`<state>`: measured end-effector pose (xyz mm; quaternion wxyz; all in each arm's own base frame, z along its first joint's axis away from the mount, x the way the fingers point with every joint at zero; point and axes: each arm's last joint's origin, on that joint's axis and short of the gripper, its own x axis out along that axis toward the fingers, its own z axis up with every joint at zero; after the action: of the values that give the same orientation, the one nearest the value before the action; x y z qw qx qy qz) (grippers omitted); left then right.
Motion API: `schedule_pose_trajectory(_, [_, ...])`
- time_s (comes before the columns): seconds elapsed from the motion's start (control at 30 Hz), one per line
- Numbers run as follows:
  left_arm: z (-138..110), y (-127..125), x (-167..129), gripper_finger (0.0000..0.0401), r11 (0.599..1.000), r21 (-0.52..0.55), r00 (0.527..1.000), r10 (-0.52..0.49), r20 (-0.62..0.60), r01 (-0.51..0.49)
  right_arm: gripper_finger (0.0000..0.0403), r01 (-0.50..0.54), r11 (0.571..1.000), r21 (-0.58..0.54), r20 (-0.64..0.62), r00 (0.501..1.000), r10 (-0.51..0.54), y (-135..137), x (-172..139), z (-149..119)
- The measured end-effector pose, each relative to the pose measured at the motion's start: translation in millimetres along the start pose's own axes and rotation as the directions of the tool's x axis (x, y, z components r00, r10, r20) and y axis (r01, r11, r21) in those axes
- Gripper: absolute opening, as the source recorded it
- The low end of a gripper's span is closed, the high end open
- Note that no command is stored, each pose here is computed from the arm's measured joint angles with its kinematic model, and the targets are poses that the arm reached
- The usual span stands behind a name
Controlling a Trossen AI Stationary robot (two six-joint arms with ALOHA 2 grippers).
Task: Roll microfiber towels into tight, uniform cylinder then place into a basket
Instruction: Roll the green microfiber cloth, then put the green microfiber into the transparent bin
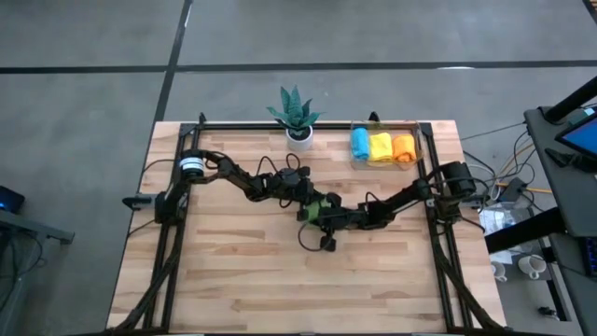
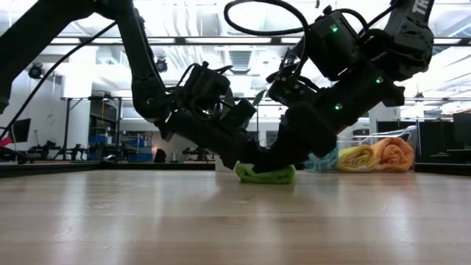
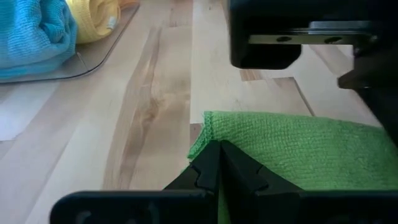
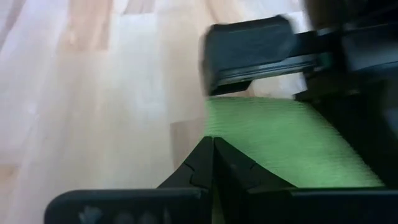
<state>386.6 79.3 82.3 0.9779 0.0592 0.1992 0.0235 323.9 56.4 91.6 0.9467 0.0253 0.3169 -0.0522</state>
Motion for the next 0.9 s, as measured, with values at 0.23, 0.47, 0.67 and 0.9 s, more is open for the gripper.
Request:
schedule_pose_trajectory(0.23, [-2.2,4.8,-0.4,0.0,0.999,-0.003,0.999,0.046,-0.014,-0.046,0.0008,-0.128,0.99,-0.054,-0.052,0.991,0.126,9.9,-5.9,-2.6])
schedule_pose_trajectory(0.47, [-2.1,3.7,-0.4,0.0,0.999,-0.001,0.999,0.04,-0.013,-0.04,0.0008,-0.154,0.985,-0.079,-0.073,0.986,0.149,16.4,-23.6,6.1])
schedule_pose_trajectory(0.67, [-2.2,3.3,-0.4,0.0,0.999,-0.001,0.999,0.04,-0.013,-0.04,0.0008,-0.028,0.998,-0.061,-0.045,0.999,0.025,8.9,-62.6,28.0])
schedule_pose_trajectory(0.9, [-1.8,2.9,-0.4,0.0,0.999,0.0,0.999,0.039,-0.008,-0.039,0.0011,0.276,0.926,0.256,-0.04,0.96,-0.275,-24.0,-95.9,33.7])
